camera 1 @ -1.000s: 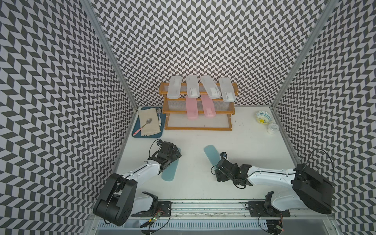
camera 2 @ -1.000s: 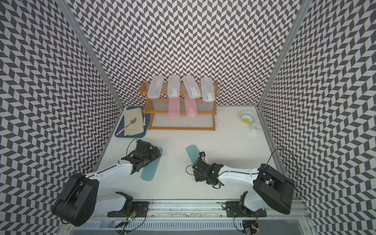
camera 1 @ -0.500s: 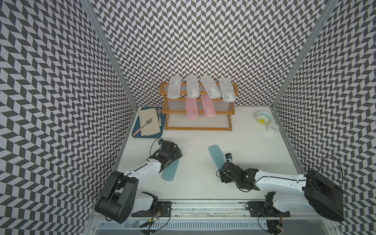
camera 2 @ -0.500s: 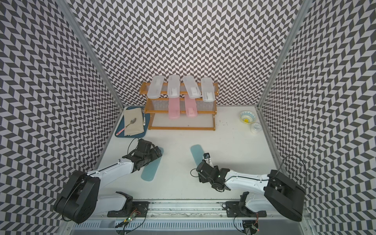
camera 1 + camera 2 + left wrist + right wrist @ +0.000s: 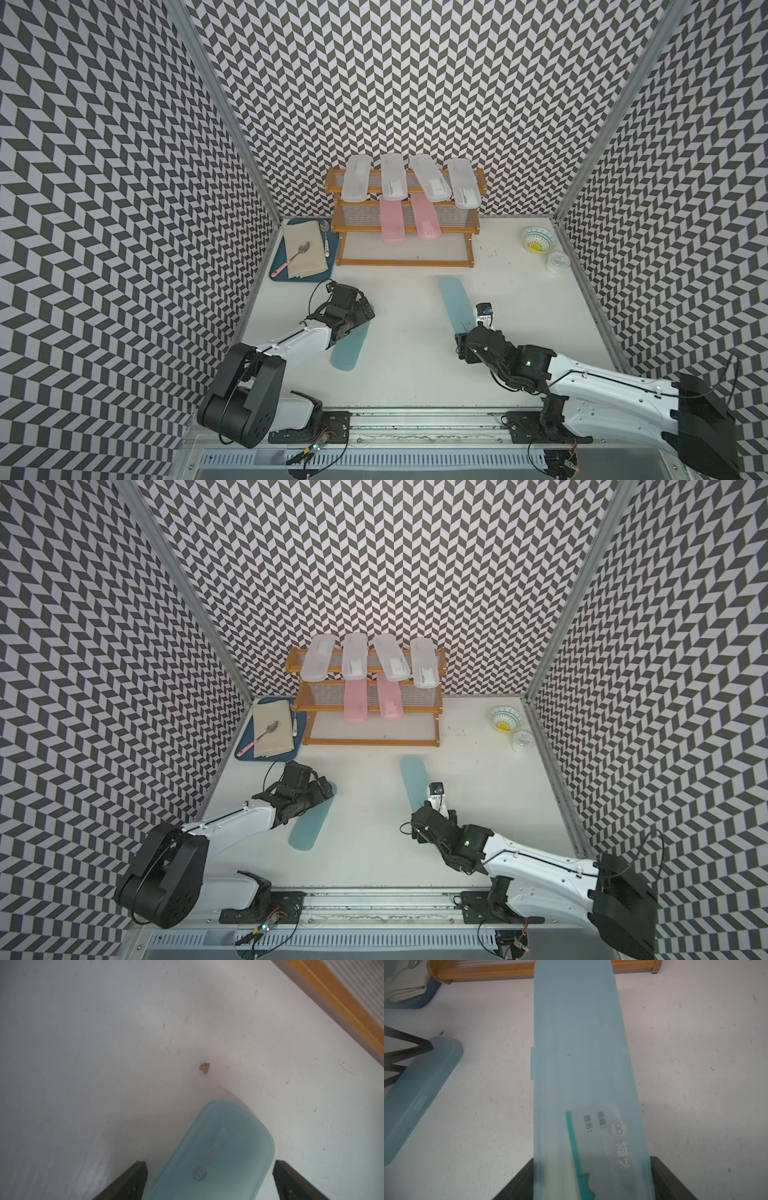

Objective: Place the pencil cases on the shelf according to color
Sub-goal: Place the pencil case on the shelf.

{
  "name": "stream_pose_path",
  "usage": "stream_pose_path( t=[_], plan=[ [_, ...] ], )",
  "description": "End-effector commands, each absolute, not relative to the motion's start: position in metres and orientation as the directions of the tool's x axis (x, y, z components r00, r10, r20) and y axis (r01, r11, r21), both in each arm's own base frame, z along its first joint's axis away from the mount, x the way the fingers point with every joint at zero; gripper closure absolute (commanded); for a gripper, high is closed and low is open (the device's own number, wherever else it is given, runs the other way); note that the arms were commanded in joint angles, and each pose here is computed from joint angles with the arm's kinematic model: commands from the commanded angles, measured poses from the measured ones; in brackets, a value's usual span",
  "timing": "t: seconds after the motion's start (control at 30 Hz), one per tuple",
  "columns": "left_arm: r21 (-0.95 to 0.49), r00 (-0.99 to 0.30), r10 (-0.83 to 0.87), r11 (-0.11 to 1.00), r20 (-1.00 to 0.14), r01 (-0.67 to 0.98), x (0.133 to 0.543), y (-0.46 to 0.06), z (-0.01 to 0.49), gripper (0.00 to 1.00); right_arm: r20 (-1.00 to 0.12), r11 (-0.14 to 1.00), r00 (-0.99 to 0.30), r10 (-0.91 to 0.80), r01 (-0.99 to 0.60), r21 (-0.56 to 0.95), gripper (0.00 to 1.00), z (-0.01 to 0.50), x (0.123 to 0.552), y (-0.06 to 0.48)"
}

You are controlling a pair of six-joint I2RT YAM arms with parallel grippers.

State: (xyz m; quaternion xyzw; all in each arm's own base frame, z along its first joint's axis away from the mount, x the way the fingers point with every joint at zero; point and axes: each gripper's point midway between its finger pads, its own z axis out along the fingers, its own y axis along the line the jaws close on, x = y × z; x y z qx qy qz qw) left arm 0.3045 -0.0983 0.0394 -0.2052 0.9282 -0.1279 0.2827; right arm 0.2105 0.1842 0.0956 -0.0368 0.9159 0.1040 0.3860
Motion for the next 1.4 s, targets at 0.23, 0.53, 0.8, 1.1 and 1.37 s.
stream_pose_path(
  t=[0.23, 0.53, 0.8, 1.1, 1.37],
  plan=[
    [-0.361, -0.783, -0.431, 0.889, -0.448, -0.282, 0.294, -0.104, 0.044, 0.01, -0.800, 0.965, -0.595, 0.076, -0.156, 0.208, 0.41, 0.141, 0.246, 0.196],
    [-0.357, -0.786, -0.419, 0.894, -0.454, -0.270, 0.300, -0.106, 0.047, 0.00, -0.792, 0.960, -0.604, 0.086, -0.163, 0.229, 0.42, 0.142, 0.299, 0.210],
    [-0.339, -0.804, -0.395, 0.905, -0.445, -0.257, 0.301, -0.108, 0.042, 0.00, -0.803, 0.966, -0.587, 0.105, -0.133, 0.223, 0.43, 0.135, 0.363, 0.219],
    [-0.323, -0.812, -0.386, 0.910, -0.438, -0.258, 0.297, -0.106, 0.036, 0.00, -0.763, 0.975, -0.639, 0.098, -0.091, 0.201, 0.47, 0.098, 0.416, 0.209],
    [-0.301, -0.823, -0.372, 0.918, -0.430, -0.258, 0.297, -0.105, 0.029, 0.01, -0.762, 0.981, -0.637, 0.114, -0.047, 0.187, 0.48, 0.076, 0.445, 0.201]
  ],
)
